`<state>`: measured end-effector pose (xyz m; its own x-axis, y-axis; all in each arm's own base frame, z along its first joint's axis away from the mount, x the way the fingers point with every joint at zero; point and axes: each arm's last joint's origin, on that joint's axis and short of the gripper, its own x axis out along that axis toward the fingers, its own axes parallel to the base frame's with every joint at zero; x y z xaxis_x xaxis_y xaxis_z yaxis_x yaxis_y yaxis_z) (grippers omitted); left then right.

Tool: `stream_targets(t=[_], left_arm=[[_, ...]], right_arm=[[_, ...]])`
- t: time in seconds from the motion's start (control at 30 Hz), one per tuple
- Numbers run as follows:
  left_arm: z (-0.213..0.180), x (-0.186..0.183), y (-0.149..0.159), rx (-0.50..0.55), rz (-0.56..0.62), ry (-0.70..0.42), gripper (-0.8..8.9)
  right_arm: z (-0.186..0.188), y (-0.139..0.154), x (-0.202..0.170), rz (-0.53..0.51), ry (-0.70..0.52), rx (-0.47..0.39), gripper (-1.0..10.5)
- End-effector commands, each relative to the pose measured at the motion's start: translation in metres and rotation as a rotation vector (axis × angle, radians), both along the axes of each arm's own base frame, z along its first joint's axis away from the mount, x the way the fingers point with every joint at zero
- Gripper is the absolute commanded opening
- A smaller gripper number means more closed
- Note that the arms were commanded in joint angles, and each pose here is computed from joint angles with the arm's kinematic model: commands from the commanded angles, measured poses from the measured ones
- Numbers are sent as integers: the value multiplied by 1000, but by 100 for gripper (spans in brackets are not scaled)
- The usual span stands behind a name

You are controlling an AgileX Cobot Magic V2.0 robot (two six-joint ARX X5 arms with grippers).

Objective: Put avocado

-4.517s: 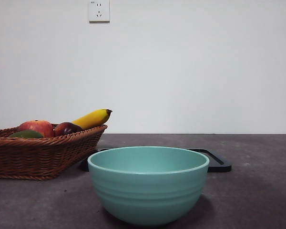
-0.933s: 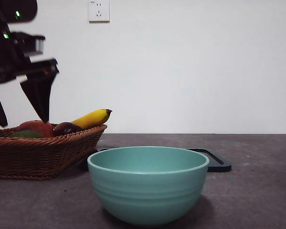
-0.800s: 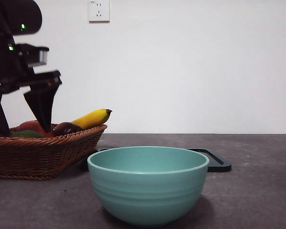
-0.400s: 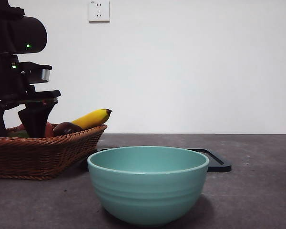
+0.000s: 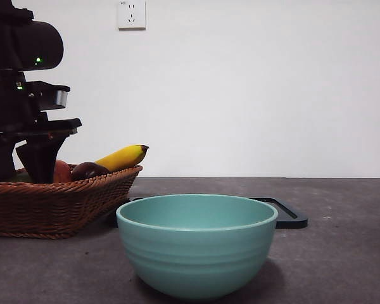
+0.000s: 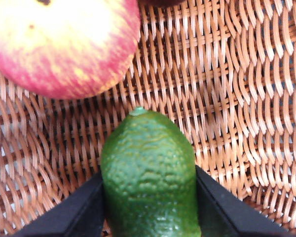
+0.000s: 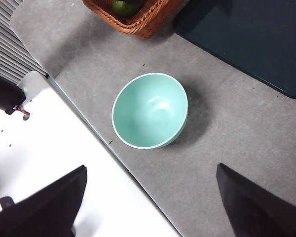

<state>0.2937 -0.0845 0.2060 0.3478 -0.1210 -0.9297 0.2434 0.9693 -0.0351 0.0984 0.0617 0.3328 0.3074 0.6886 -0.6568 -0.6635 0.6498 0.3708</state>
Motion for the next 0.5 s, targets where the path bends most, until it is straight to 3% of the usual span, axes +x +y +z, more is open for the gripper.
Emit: stream_targets(t=[0.03, 0.23, 0.5], left_arm=[[21, -3, -3, -54, -19, -62, 142], [62, -27, -9, -169, -90, -156, 143], [97, -75, -43, -310, -324, -217, 144]], right_arm=[[6, 1, 1, 8, -24, 7, 421], [6, 1, 1, 5, -31, 8, 421], [6, 1, 2, -10, -40, -6, 421]])
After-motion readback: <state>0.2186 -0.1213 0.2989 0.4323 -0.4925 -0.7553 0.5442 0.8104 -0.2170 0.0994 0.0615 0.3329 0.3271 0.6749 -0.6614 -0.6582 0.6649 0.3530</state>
